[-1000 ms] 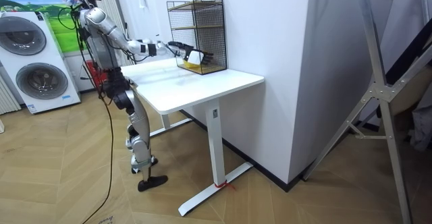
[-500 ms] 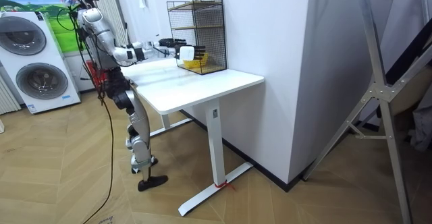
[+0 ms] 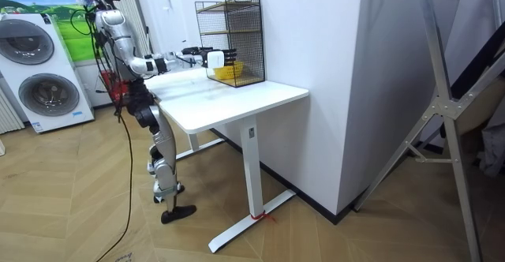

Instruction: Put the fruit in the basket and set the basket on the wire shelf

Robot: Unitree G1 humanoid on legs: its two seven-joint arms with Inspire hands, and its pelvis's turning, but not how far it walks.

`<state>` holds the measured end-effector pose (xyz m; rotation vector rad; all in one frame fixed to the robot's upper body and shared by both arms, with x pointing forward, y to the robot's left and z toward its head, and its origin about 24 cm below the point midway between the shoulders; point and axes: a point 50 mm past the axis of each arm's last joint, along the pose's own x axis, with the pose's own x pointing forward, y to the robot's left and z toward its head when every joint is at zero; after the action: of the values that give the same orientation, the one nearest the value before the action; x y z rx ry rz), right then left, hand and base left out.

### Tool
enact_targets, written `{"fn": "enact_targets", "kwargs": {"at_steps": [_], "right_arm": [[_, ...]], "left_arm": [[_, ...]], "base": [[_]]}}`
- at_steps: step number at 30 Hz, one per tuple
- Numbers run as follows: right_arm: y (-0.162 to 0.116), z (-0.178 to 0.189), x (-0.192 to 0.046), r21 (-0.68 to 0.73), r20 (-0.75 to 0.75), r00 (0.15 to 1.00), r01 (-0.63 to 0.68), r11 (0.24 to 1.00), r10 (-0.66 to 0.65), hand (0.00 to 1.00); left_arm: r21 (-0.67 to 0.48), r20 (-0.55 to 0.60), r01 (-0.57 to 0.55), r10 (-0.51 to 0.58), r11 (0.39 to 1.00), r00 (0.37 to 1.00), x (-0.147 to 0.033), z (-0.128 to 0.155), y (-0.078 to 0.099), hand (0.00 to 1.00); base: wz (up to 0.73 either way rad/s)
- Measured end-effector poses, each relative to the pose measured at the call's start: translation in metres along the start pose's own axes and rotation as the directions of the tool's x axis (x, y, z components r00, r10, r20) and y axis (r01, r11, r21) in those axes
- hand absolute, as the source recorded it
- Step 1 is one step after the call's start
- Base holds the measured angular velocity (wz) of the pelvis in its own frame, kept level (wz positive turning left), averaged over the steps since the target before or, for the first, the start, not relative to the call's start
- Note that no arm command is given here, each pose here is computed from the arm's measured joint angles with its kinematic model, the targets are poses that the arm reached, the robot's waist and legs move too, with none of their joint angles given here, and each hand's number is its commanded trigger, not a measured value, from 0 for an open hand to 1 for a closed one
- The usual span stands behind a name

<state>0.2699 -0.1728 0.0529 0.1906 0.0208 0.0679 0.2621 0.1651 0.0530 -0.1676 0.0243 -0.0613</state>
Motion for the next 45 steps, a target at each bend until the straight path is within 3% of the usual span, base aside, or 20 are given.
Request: {"fn": "enact_targets", "kwargs": {"at_steps": [5,10,25,34,42,45], "right_arm": [[-0.005,-0.007,-0.01,-0.012,-0.01,1.0,0.009,1.0,-0.009,0.0],[-0.009,-0.008,-0.03,-0.114,0.012,1.0,-0.004,0.993,0.006,0.0],[-0.009,0.0,-0.048,-0.17,0.075,0.997,-0.006,0.985,0.019,0.0],[-0.018,0.036,-0.059,-0.189,0.281,0.959,0.085,0.978,-0.029,0.0],[-0.031,0.044,-0.071,-0.16,0.365,0.917,0.235,0.959,-0.164,0.0],[-0.041,0.048,-0.075,-0.172,0.399,0.885,0.331,0.928,-0.242,0.0]], "left_arm": [[0.001,-0.043,0.021,-0.021,1.0,0.999,-0.027,-0.016,0.003,0.0],[0.014,-0.034,0.038,-0.038,0.999,0.999,-0.048,-0.016,0.008,0.0],[0.011,0.051,0.088,-0.088,0.996,0.995,-0.062,-0.008,0.006,0.0],[0.028,0.276,0.007,-0.014,1.0,0.961,-0.068,0.029,0.02,0.0],[-0.048,0.345,-0.125,0.133,0.991,0.929,-0.073,0.034,0.028,0.0],[-0.073,0.383,-0.25,0.258,0.966,0.887,-0.077,0.04,0.04,0.0]], "base": [[0.0],[0.0],[-0.02],[-0.01],[0.0],[0.0]]}}
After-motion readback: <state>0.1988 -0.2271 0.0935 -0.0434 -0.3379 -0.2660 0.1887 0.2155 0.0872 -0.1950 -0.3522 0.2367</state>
